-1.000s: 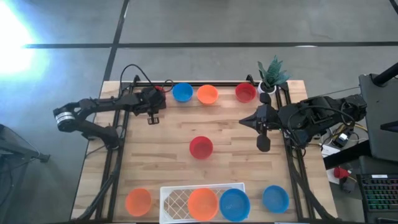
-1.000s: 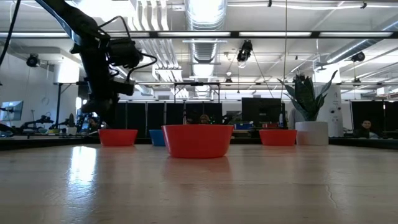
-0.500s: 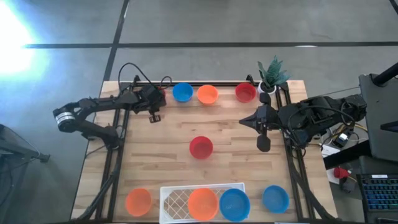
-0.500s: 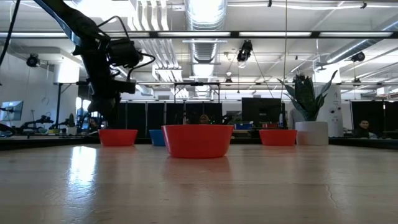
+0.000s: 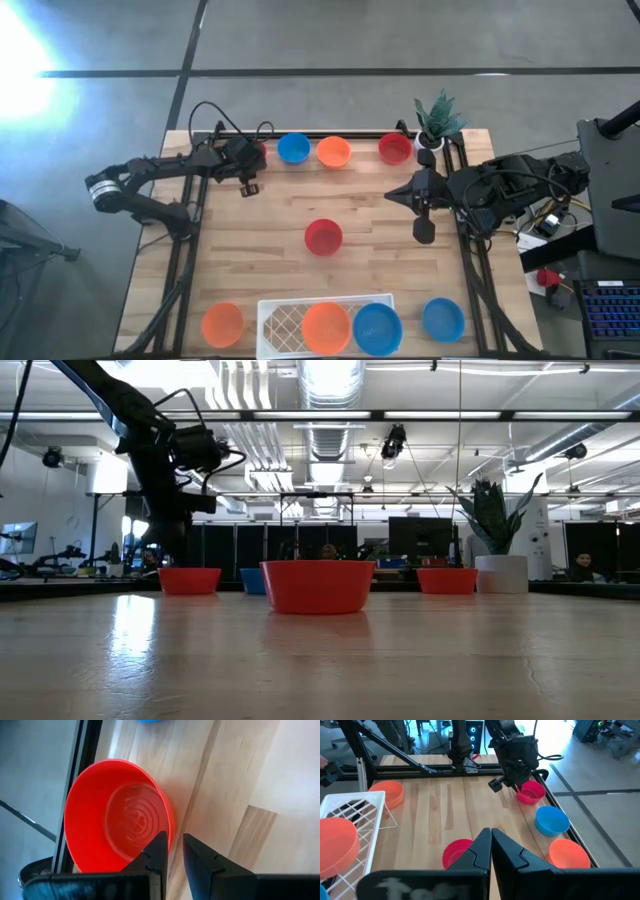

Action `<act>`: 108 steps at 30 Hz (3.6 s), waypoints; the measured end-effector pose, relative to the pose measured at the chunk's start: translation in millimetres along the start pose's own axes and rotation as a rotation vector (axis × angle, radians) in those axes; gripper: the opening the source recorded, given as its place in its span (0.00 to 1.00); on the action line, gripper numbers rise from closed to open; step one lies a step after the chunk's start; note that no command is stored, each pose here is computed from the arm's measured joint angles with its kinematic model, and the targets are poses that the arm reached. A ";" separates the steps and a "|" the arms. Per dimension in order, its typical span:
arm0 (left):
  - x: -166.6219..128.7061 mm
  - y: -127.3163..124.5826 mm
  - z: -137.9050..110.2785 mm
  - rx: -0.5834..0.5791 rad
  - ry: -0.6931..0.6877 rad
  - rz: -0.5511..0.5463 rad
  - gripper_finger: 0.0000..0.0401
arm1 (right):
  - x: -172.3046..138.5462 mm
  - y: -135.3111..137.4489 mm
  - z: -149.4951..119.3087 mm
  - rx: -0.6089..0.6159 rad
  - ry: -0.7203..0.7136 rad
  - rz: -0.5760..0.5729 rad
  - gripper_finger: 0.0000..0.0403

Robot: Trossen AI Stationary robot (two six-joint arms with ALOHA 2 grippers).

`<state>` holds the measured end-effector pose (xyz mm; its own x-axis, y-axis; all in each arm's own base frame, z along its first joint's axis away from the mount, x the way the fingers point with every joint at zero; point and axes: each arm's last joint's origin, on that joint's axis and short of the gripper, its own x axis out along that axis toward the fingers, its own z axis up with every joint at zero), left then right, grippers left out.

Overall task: Pick & Place Mini bowls
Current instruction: Put the top left red bowl on the shelf

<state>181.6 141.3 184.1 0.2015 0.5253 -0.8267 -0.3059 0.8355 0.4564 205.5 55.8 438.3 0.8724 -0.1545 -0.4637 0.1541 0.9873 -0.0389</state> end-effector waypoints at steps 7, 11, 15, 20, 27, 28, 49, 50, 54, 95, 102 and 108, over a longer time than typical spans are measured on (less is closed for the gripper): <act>6.6 -2.4 -5.9 -0.010 -0.010 0.011 0.14 | 0.0 0.0 0.0 -0.001 0.000 0.000 0.02; 9.4 -2.5 -9.3 -0.018 -0.006 0.015 0.14 | 0.0 0.0 0.1 -0.001 -0.001 0.000 0.02; 9.9 -0.3 -8.7 -0.020 -0.016 0.024 0.14 | -0.1 0.0 0.1 -0.001 -0.001 0.000 0.02; 10.9 2.5 -10.5 -0.028 -0.011 0.025 0.14 | 0.0 0.0 0.1 -0.001 -0.001 0.000 0.02; 17.0 -2.9 -20.3 -0.023 0.013 0.011 0.14 | 0.0 0.0 0.1 -0.001 -0.001 0.000 0.02; 17.4 -3.3 -21.0 -0.017 0.016 0.013 0.14 | 0.0 0.0 0.1 -0.001 -0.001 0.000 0.02; 17.0 -4.9 -22.4 0.028 0.027 -0.021 0.01 | 0.0 0.0 0.0 -0.006 0.000 0.000 0.02; 15.9 -3.9 -21.1 0.028 0.027 -0.025 0.01 | 0.0 0.0 0.0 -0.006 0.000 0.000 0.02; 7.8 2.3 -14.1 0.016 0.049 -0.037 0.00 | 0.0 0.0 0.0 -0.001 0.000 0.000 0.02; -234.8 -145.0 42.0 0.070 -0.254 -0.406 0.00 | 0.0 -0.2 -0.8 0.003 0.008 -0.001 0.02; -252.7 -182.3 56.2 0.144 -0.184 -0.449 0.00 | 0.0 -0.1 -0.8 0.003 0.008 -0.001 0.02; -274.5 -215.6 69.4 0.238 -0.139 -0.461 0.00 | 0.0 0.3 -0.9 0.002 0.011 0.014 0.02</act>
<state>256.8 -171.9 335.4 0.3913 0.0981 -0.9150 0.0596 0.9895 0.1316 205.1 56.1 437.5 0.8695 -0.1398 -0.4738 0.1427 0.9893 -0.0300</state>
